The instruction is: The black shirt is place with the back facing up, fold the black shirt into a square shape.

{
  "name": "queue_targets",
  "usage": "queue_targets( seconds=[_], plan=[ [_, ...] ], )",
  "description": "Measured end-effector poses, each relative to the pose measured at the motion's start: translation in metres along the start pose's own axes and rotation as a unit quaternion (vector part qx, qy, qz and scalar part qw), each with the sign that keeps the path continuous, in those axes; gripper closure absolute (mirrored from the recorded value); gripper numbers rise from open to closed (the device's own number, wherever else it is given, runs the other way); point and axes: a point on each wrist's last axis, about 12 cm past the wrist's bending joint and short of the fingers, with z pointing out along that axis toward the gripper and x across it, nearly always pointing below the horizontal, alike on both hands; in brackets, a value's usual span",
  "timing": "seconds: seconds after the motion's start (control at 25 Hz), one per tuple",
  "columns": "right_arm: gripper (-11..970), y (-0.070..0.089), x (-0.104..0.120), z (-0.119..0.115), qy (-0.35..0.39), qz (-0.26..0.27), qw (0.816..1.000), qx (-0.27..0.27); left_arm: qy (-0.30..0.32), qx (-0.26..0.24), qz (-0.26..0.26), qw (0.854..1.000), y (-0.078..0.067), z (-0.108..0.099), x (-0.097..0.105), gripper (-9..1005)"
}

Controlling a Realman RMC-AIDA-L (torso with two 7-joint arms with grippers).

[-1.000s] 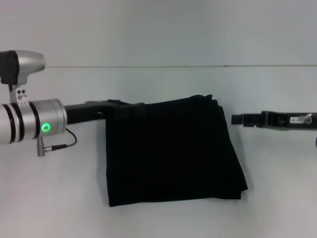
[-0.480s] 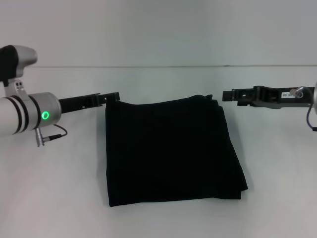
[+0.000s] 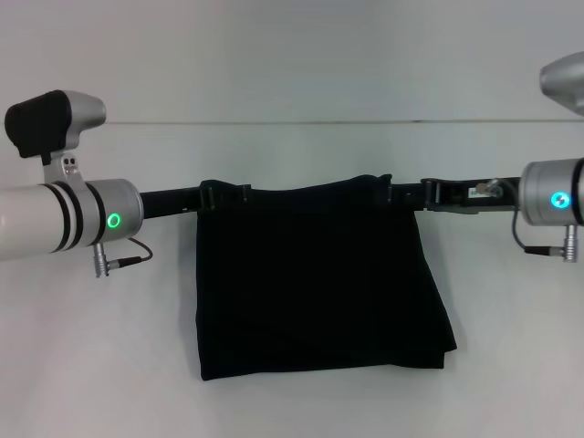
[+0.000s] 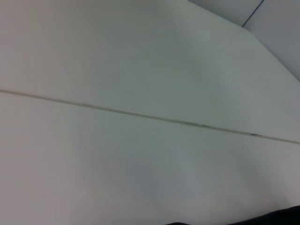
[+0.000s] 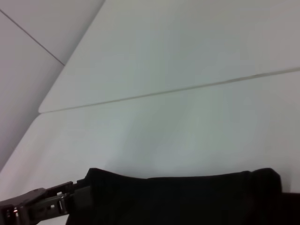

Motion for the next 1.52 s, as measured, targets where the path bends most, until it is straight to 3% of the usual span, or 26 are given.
queue_targets(
  seconds=[0.44, 0.56, 0.8, 1.0, 1.32, 1.52],
  plan=[
    [273, 0.018, 0.000, 0.028, -0.025, -0.021, 0.999, 0.017, 0.007, 0.004, 0.014, 1.000, -0.003, 0.002, 0.002, 79],
    [281, 0.021, 0.000, 0.032, -0.028, -0.027, 0.999, 0.018, 0.005, 0.003, 0.017, 1.000, -0.003, 0.001, 0.002, 275],
    [297, 0.021, 0.000, 0.033, -0.050, -0.027, 0.998, 0.011, 0.007, 0.003, 0.022, 1.000, -0.004, 0.002, 0.001, 516],
    [311, 0.011, 0.003, 0.025, -0.082, -0.028, 0.996, 0.010, 0.011, 0.005, 0.030, 0.999, -0.006, 0.004, 0.000, 720],
    [332, -0.004, 0.002, 0.009, -0.097, -0.037, 0.994, 0.018, 0.011, 0.005, 0.029, 0.999, -0.007, 0.005, 0.000, 884],
    [346, 0.003, 0.004, 0.008, -0.083, -0.068, 0.994, -0.015, 0.010, 0.003, 0.029, 1.000, -0.007, 0.005, 0.000, 951]
  ],
)
